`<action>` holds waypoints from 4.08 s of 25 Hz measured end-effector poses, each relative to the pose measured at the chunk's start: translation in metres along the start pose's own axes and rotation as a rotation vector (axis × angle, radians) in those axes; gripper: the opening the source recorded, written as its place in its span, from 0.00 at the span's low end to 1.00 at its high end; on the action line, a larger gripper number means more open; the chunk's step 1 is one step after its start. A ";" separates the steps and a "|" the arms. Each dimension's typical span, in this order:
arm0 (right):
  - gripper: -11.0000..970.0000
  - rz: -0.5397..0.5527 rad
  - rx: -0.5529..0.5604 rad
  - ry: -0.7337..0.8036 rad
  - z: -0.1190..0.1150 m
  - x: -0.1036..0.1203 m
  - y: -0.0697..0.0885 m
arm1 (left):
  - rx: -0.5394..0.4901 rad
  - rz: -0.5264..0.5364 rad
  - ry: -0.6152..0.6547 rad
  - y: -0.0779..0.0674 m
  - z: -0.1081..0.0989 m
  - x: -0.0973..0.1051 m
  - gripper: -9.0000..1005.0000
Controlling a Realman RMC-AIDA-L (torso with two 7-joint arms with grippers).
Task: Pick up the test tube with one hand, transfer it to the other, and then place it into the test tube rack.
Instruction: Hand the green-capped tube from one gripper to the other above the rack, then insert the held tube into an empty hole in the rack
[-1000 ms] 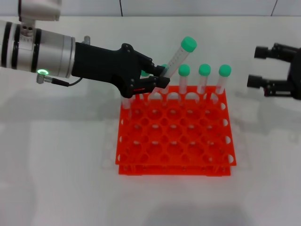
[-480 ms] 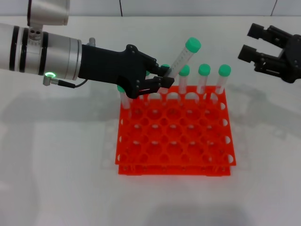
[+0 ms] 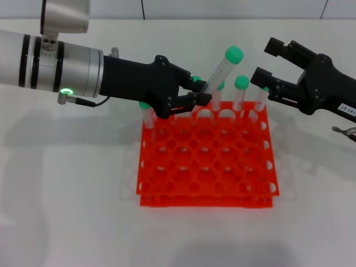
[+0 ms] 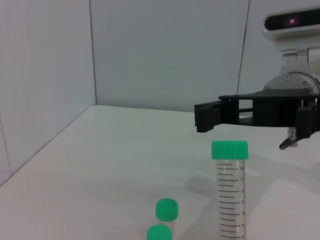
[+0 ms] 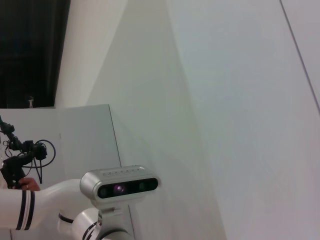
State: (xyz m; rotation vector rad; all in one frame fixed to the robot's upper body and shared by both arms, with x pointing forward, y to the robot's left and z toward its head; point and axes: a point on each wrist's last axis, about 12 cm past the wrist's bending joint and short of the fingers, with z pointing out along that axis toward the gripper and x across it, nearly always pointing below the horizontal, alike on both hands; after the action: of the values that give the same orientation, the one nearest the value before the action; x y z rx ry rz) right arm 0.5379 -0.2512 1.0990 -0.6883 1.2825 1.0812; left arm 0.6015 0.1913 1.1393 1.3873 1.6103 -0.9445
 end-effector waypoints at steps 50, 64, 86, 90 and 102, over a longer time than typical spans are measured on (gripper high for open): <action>0.32 -0.003 0.003 0.003 0.035 0.016 0.003 | 0.018 0.005 0.011 -0.005 0.014 0.001 0.23; 0.28 0.002 0.016 -0.007 0.032 0.016 0.004 | 0.008 -0.018 0.001 -0.007 0.023 -0.001 0.23; 0.28 0.011 0.009 -0.012 0.024 0.013 0.003 | -0.057 -0.142 0.061 -0.023 -0.041 -0.041 0.72; 0.28 0.005 0.005 -0.002 0.020 0.009 0.000 | -0.181 -0.145 0.107 -0.042 -0.073 -0.046 0.83; 0.28 -0.020 -0.093 0.041 0.040 -0.011 -0.010 | -0.378 -0.193 0.050 -0.117 -0.134 0.018 0.87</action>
State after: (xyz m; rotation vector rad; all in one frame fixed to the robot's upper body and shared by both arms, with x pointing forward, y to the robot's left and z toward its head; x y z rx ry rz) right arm 0.5638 -0.2217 1.1166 -0.7950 1.2638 1.1213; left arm 0.4708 0.3055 1.1819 1.0161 1.8720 -0.6699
